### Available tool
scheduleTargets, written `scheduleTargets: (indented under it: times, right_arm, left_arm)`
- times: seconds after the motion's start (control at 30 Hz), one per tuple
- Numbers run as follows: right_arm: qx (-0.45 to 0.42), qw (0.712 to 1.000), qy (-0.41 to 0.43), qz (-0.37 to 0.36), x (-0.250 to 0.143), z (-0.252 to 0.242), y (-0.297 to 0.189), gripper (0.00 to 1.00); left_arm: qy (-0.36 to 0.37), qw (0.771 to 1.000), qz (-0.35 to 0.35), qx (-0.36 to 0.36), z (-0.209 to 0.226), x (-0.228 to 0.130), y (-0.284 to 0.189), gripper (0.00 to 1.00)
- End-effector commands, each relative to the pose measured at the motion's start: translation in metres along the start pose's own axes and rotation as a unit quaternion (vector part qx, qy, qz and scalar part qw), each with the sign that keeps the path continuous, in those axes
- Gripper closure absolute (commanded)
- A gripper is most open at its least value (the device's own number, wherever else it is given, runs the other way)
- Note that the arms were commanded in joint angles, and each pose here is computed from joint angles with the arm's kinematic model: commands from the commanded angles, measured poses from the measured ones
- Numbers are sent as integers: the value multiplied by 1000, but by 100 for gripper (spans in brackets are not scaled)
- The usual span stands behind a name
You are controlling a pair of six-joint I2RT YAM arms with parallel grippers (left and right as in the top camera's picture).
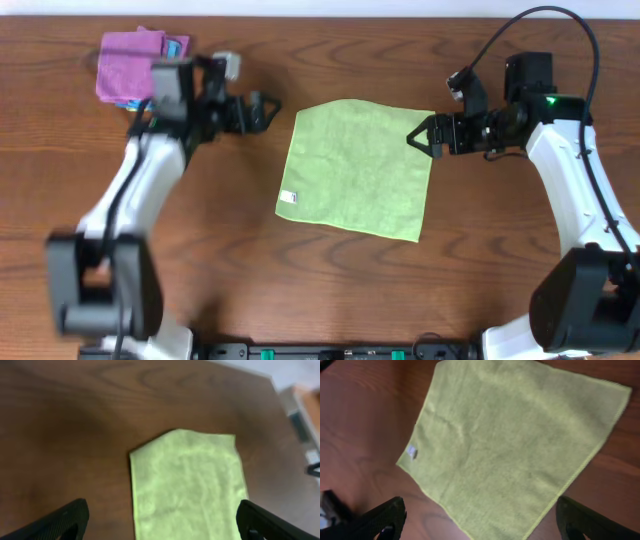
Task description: Fold the cloth
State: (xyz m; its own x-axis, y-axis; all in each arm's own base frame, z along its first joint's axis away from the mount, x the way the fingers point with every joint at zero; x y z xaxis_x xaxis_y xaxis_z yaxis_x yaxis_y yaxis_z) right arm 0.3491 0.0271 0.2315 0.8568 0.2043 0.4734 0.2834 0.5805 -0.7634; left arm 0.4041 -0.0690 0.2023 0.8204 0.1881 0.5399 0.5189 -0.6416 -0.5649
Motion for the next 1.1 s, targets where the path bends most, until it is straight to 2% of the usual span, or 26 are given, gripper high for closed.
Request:
scheduleTargets:
  times: [0.0,0.13,0.33,0.47,0.6,0.67,0.7,0.73,0.77,0.8,0.93,1.07]
  right_arm:
    - [26,1000,-8,-8,1,3,-1,2]
    - [26,999,-18,-9,2,4,0,1]
    - [21,999,-36,-25,7,2,0,1]
    - [20,999,-42,-29,9,3,1,2]
    - [28,997,-66,-19,9,13,7,15]
    - [23,996,-81,-7,9,21,15,32]
    - [17,996,-87,-1,9,24,18,46]
    - [8,996,-94,5,9,27,22,71]
    - [0,995,-102,11,9,30,26,91]
    - [-8,994,-107,16,10,32,29,98]
    - [-49,990,-119,49,8,39,54,99]
    - [-49,992,-104,55,8,37,88,99]
  left_arm:
    - [29,998,38,-37,5,7,35,5]
    - [10,994,80,-73,15,-5,66,5]
    - [2,989,124,-79,17,-30,98,5]
    - [8,989,127,-68,19,-37,111,5]
    - [0,989,129,-67,27,-42,120,5]
    - [-4,990,119,-68,30,-40,123,5]
    - [-3,991,114,-69,30,-38,123,5]
    - [-1,992,108,-70,29,-36,124,5]
    - [0,992,103,-71,29,-34,124,5]
    - [0,992,100,-72,29,-32,123,5]
    - [-11,994,87,-72,31,-24,120,5]
    - [-13,995,75,-69,37,-16,115,5]
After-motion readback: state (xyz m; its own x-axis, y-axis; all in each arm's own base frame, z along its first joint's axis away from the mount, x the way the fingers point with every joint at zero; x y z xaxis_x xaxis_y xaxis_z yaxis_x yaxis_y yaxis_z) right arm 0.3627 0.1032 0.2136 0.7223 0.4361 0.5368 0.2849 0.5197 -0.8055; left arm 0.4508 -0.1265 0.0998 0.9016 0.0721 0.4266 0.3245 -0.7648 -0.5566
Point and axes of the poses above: each gripper's point midway between its finger pads, its own y axis out along the fingers, its own z axis along the line the jaws close on, x = y × z, the point moved 10 cm from there along -y, back along the fingers, and after that the axes turned 8 degrees about -y, right-handed, at the moved point
